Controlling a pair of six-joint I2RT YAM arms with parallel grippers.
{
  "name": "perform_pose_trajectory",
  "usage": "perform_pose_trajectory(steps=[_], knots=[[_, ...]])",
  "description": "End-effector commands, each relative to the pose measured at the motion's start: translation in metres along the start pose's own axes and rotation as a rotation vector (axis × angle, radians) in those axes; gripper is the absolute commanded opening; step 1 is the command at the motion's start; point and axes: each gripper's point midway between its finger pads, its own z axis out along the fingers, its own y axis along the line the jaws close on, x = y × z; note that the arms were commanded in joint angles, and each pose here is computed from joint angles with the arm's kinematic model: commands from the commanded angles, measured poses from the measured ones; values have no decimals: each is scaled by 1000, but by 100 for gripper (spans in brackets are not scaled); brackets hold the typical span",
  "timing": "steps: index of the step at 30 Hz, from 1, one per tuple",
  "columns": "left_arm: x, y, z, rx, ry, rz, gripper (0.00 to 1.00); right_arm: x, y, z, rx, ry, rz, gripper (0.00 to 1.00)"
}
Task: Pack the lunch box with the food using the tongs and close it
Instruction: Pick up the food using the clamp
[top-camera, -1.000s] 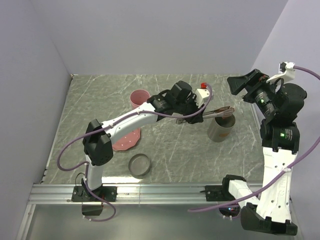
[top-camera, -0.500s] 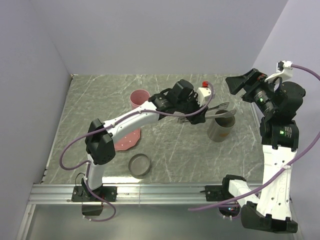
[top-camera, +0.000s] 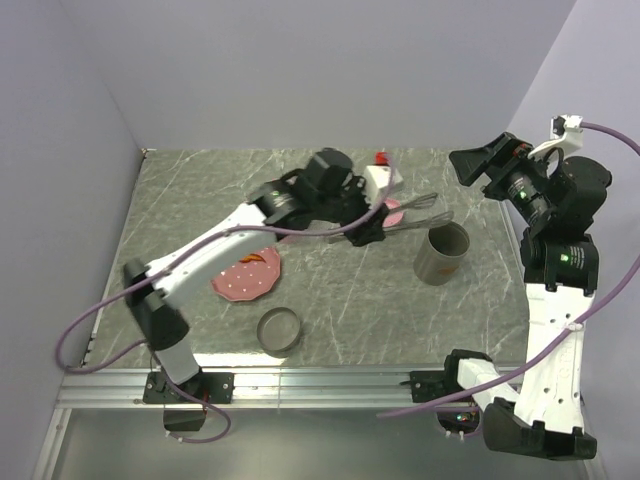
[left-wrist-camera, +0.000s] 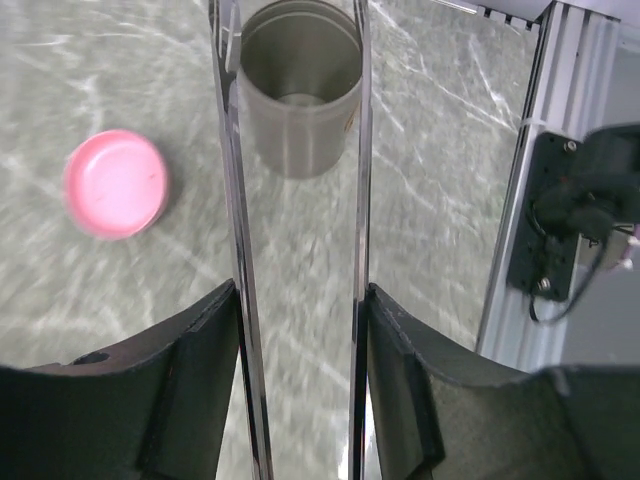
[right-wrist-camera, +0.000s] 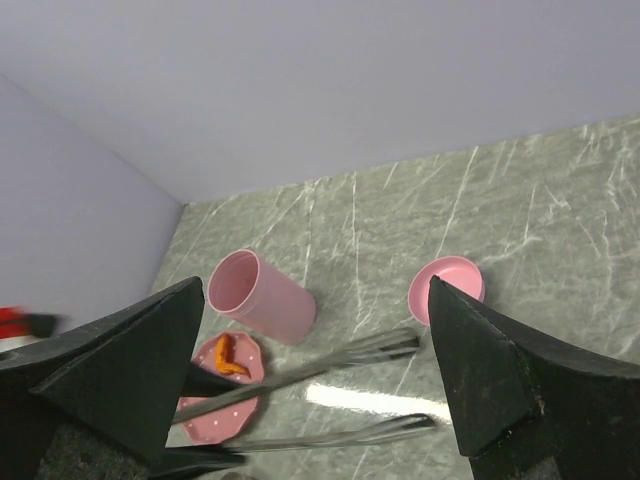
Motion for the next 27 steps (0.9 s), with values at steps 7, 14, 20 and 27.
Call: perform_pose_trajectory(steps=[7,14,20,27], knots=[[32,11,-125,-169,21,33,54,-3,10,10,-83,21,-20,100],[106,28,-192,-332,108,-51,53,5,5,12,-81,57,-38,100],[152,28,-232,-432,147,-156,54,7,4,15,-83,78,-50,100],[193,40,-262,-588,217,-276,53,9,2,20,-89,92,-49,100]])
